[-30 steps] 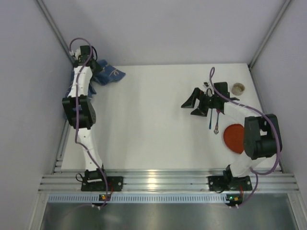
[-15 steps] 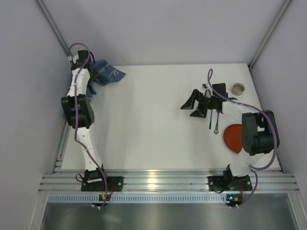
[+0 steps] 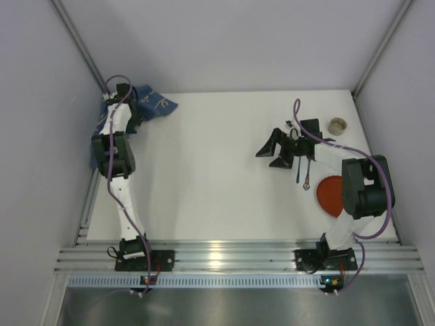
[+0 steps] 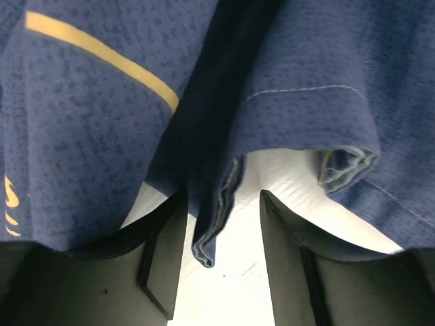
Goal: Set the dinner table for one person
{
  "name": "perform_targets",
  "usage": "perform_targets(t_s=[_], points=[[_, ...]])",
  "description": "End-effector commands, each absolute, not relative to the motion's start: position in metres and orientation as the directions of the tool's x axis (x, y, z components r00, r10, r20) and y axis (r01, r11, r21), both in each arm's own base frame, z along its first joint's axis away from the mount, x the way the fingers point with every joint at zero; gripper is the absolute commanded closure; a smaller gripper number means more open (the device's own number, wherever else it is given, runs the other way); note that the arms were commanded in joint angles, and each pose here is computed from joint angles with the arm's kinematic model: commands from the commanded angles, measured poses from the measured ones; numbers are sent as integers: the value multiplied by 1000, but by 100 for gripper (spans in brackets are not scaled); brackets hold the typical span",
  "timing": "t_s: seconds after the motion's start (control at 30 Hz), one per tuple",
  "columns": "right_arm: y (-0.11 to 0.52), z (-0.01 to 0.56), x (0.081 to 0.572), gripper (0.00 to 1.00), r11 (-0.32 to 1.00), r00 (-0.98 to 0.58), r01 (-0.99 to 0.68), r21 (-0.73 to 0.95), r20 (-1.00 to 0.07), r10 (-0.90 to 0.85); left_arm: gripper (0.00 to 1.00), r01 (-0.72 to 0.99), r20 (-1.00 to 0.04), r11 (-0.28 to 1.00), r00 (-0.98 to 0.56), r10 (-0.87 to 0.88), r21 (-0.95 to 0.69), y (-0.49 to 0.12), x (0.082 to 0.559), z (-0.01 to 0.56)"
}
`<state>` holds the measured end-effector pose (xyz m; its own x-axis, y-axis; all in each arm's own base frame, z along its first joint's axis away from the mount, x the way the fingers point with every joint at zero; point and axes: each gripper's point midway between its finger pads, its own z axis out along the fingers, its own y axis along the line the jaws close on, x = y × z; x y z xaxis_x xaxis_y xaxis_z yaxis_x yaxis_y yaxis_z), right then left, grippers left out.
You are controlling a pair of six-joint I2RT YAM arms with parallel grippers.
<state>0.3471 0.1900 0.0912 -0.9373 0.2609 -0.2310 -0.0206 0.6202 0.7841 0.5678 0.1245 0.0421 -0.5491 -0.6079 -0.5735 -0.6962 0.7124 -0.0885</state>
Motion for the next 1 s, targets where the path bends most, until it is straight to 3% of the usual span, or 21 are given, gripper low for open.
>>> perform_targets(t_s=[0.0, 0.07, 0.2, 0.23, 0.27, 0.5, 0.7, 0.97], points=[[193, 100, 349, 0, 619, -931, -74, 782, -276, 238, 48, -709, -592, 697, -518, -617, -107, 136, 573, 54], [192, 99, 348, 0, 622, -932, -72, 780, -275, 238, 50, -703, -593, 702, -519, -616, -113, 136, 575, 53], [192, 96, 344, 0, 623, -935, -60, 780, -262, 238, 79, -696, -588, 705, -517, -622, -134, 138, 579, 52], [192, 96, 344, 0, 622, -935, -60, 780, -262, 239, 94, -691, -585, 709, -518, -624, -144, 136, 581, 53], [191, 97, 344, 0, 623, -934, -60, 780, -264, 240, 100, -688, -585, 710, -518, -624, -148, 137, 581, 54], [191, 109, 345, 0, 622, -926, -69, 780, -282, 251, 100, -644, -549, 740, -554, -626, -194, 121, 577, 58], [193, 124, 350, 0, 613, -916, -78, 786, -299, 268, 100, -528, -559, 802, -589, -583, -281, 69, 565, 95], [188, 144, 345, 0, 628, -903, -74, 775, -320, 288, 100, -141, -613, 981, -767, -191, -130, -84, 525, 136]])
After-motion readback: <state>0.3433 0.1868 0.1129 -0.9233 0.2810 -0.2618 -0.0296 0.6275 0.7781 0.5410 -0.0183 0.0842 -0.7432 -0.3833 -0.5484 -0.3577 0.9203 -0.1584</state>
